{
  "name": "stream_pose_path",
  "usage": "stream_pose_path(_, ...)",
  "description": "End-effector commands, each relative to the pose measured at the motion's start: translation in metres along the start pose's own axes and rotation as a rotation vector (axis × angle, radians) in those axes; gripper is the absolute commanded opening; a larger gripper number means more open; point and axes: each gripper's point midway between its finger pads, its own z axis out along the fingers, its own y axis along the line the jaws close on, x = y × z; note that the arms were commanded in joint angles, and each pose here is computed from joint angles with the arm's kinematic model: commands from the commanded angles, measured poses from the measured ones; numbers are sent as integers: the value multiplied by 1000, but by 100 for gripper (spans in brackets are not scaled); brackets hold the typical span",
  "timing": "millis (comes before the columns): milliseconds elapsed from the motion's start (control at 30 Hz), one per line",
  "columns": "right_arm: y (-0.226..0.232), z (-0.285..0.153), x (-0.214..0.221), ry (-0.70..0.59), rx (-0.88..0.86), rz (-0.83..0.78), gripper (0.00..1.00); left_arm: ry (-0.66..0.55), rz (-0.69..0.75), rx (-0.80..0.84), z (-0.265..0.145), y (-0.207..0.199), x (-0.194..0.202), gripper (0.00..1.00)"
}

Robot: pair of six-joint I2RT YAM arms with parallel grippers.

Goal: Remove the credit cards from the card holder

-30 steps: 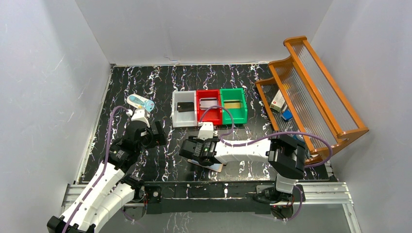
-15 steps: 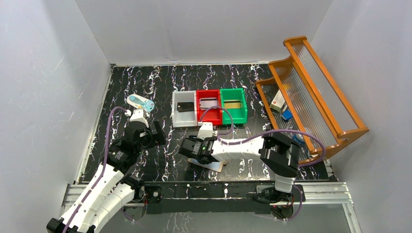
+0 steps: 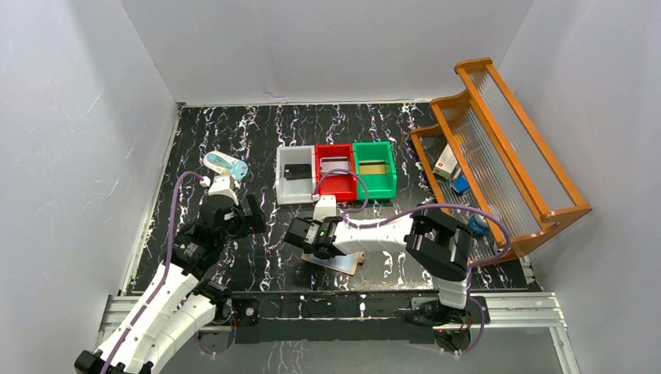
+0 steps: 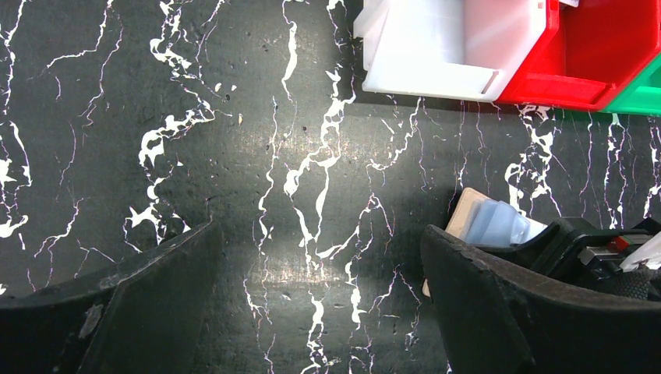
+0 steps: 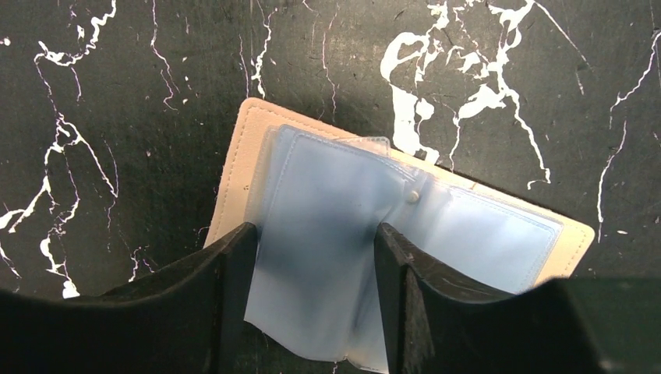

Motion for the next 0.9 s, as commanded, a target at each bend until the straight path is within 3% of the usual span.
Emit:
stream_pose_path(0, -11, 15, 25, 81, 20, -17, 59, -34, -12, 5, -7, -2, -13, 98)
stream_pose_path(133, 0, 8, 24, 76, -89, -28, 53, -31, -12, 5, -7, -2, -12, 98)
stream_pose_path(333, 45, -14, 21, 70, -404, -128, 40, -25, -9, 6, -6, -3, -11, 98)
stream_pose_path(467, 55, -20, 24, 72, -486, -222, 38, -25, -9, 6, -6, -3, -11, 98)
stream_pose_path(767, 56, -25, 19, 77, -470, -318, 51, -24, -9, 7, -6, -3, -11, 98)
stream_pose_path(867, 62, -39, 12, 84, -477, -305, 59, -23, -9, 8, -6, -3, -11, 98)
